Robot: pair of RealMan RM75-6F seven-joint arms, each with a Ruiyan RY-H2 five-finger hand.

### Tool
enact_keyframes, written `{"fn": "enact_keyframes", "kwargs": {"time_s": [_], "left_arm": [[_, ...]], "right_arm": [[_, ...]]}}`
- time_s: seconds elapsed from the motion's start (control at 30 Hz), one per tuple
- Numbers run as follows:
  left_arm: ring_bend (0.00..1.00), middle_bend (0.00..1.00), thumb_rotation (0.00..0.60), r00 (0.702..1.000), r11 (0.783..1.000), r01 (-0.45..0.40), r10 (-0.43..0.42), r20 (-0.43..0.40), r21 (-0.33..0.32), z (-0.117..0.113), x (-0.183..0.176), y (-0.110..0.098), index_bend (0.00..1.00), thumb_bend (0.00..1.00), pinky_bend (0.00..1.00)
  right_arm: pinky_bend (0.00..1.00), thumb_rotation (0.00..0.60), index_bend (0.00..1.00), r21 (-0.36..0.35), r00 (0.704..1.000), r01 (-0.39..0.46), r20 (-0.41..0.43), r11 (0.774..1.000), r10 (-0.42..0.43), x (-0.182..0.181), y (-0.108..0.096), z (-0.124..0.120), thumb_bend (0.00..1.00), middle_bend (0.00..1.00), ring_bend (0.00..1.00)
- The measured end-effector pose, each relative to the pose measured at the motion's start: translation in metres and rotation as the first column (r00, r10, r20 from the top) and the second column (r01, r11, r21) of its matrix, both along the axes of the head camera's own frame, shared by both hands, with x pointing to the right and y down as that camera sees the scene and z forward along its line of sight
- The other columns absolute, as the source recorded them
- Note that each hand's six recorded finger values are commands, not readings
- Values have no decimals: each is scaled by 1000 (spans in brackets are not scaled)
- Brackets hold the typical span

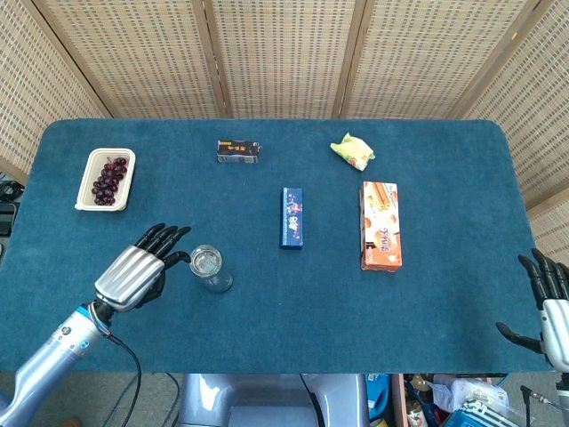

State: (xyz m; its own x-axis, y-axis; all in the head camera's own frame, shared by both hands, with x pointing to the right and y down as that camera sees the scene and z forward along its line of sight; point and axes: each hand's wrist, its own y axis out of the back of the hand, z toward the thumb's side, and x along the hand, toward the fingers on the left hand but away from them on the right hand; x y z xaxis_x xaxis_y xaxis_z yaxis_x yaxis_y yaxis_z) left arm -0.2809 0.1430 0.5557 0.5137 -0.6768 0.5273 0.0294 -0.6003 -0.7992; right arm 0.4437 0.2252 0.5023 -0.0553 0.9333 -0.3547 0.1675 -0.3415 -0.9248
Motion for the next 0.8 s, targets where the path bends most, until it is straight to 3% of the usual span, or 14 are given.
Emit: {"fn": "enact_keyframes", "kwargs": {"time_s": [0.8], "left_arm": [[0,0,600,998,998,-54,54,39,-19,17,24,7,336,961,0]], "right_arm": [[0,600,0,9,1000,-3,10,1000,3,2,-1,-3,0,0,0]]}}
